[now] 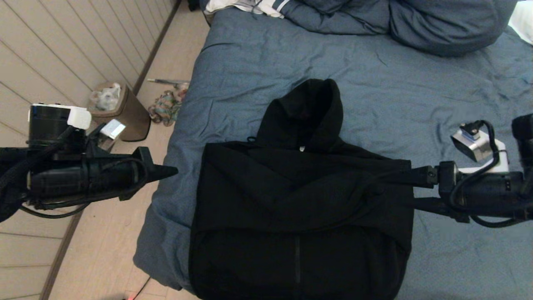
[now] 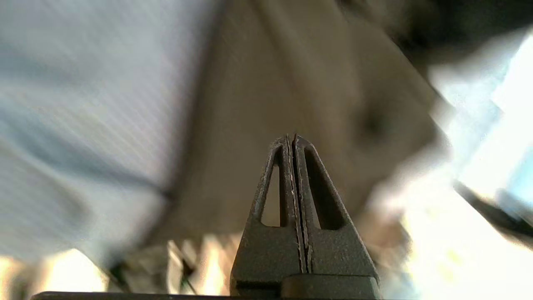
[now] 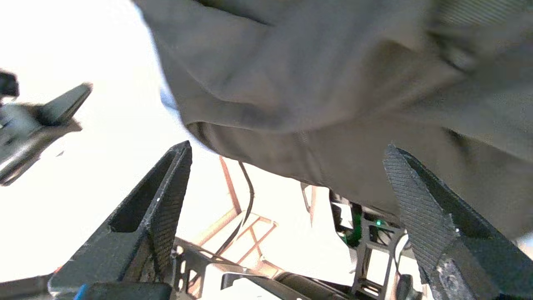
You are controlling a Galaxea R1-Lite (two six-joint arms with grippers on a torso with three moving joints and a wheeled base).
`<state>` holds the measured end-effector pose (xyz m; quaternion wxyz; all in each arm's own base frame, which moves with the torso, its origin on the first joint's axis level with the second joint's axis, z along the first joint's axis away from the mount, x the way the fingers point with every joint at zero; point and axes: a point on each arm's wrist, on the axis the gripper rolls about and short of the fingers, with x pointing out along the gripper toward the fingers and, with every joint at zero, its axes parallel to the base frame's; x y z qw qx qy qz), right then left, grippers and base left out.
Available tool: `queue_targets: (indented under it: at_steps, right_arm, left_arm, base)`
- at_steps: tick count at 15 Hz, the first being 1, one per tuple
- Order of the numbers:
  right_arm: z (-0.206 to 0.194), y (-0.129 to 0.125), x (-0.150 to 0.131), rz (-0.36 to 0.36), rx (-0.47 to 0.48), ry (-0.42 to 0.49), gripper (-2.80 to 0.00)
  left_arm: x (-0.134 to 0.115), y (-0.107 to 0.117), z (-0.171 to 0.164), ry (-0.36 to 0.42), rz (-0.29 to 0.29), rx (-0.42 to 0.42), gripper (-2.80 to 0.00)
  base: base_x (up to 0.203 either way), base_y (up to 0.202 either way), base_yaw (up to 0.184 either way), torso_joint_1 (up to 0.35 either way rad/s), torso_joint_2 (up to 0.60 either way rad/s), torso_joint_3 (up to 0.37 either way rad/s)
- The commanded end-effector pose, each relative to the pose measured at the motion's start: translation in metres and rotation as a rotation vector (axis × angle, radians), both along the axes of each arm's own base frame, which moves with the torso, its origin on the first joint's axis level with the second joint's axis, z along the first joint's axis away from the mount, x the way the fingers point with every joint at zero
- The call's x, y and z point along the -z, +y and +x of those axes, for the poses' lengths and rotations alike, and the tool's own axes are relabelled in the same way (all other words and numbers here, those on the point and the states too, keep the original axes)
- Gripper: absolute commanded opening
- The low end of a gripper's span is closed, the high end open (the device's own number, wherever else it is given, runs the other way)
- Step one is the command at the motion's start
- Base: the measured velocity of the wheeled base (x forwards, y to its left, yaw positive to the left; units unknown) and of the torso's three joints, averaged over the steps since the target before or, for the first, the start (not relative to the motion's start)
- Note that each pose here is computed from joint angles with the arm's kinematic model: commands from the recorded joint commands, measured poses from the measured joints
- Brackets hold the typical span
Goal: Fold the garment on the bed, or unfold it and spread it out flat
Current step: Fold the black sweatshirt
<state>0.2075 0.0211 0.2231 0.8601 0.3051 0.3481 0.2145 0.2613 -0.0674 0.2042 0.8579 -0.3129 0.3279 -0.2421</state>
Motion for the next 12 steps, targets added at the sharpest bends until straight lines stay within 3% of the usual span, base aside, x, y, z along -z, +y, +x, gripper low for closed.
queue_targets:
  at_steps: [1, 4, 7, 12]
  right_arm:
    - [-0.003, -0.005, 0.006, 0.002, 0.024, 0.017, 0.0]
    - [-0.001, -0.009, 0.01, 0.007, 0.037, 0.015, 0.0]
    - [-0.003, -0.008, 0.011, 0.008, 0.033, 0.016, 0.0]
    - [0.0, -0.009, 0.013, 0.007, 0.039, 0.028, 0.0]
  left_arm:
    - [-0.005, 0.005, -0.009, 0.028, -0.07, 0.11, -2.8]
    - [0.0, 0.005, -0.012, 0.041, -0.059, 0.12, -2.8]
    - [0.009, 0.005, -0.02, 0.021, -0.011, 0.163, -2.8]
    - [0.014, 0.001, -0.018, 0.027, 0.001, 0.172, -2.8]
  base:
    - [0.0, 0.0, 0.0, 0.0, 0.0, 0.0]
    - [0.0, 0.0, 0.0, 0.0, 0.0, 0.0]
    - [0.0, 0.0, 0.0, 0.0, 0.0, 0.0]
    - [0.0, 0.0, 0.0, 0.0, 0.0, 0.0]
